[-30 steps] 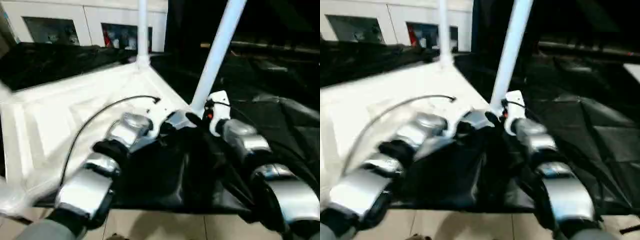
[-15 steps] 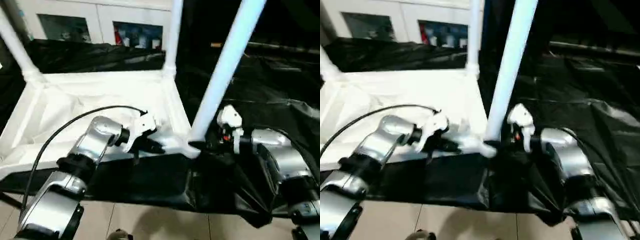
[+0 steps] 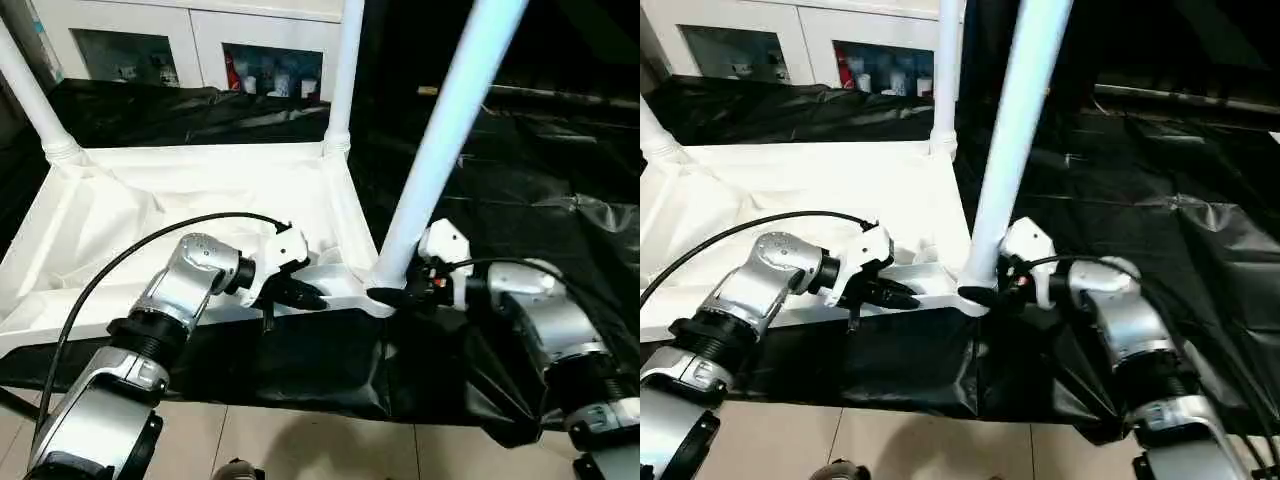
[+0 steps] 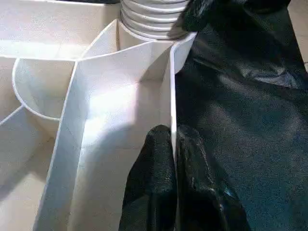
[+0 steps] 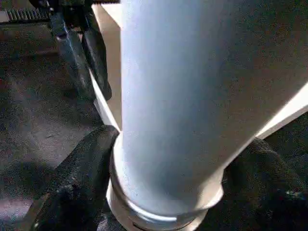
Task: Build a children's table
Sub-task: Rotate leg to tighten
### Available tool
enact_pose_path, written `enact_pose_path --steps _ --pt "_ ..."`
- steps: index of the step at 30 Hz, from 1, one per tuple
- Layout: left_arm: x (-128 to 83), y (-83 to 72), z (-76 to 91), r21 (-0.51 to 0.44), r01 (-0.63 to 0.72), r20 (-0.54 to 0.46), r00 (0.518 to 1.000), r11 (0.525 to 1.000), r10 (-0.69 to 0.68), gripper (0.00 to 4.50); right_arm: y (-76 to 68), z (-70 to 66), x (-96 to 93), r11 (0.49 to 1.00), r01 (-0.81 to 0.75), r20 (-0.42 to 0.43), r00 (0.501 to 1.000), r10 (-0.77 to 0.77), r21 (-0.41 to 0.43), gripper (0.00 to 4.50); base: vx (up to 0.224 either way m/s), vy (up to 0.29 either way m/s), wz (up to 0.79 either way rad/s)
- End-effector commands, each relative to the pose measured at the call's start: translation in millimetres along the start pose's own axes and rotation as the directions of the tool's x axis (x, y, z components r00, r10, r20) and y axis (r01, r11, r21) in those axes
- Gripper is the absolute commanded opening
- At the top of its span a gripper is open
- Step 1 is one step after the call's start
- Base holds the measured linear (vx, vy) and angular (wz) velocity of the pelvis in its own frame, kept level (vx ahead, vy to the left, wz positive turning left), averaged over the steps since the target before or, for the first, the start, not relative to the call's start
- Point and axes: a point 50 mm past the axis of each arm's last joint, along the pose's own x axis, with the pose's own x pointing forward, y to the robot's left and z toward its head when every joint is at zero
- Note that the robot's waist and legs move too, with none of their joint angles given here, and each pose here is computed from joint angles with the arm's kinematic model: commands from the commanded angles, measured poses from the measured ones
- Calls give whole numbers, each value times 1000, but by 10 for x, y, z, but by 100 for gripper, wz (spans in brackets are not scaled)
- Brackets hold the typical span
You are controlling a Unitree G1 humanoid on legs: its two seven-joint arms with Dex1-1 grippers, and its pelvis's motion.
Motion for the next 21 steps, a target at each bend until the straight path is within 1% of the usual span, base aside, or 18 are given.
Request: enact_pose_path --steps 1,3,5,9,11,14,16,20,21 --pt "61 -55 154 36 50 104 993 998 -54 0 -51 23 0 1000 21 -17 1000 -21 -20 345 0 0 0" --pt "55 -56 152 35 50 105 993 998 -54 0 -58 18 6 1000 23 -18 1000 -24 -21 345 0 0 0" --pt "46 -52 144 34 45 101 994 998 -49 0 -81 31 19 999 39 7 999 -39 4 345 0 0 0" --pt "43 -50 136 32 41 99 994 999 -44 0 -86 29 28 999 36 17 999 -36 21 345 0 0 0" --pt "40 -51 132 31 41 98 994 999 -44 0 -86 25 34 999 33 19 999 -33 27 319 0 0 0" --pt "36 -54 124 29 40 96 994 999 -43 0 -82 13 42 999 29 19 999 -29 30 307 0 0 0" --pt "32 -54 109 27 38 89 995 999 -41 0 -78 -7 47 999 30 17 999 -31 31 282 0 0 0" --pt "30 -53 96 25 35 86 996 999 -37 0 -70 -28 51 999 32 17 999 -33 37 277 0 0 0" --pt "31 -47 90 22 24 86 996 999 -26 0 -67 -48 54 998 44 17 999 -45 50 277 0 0 0"
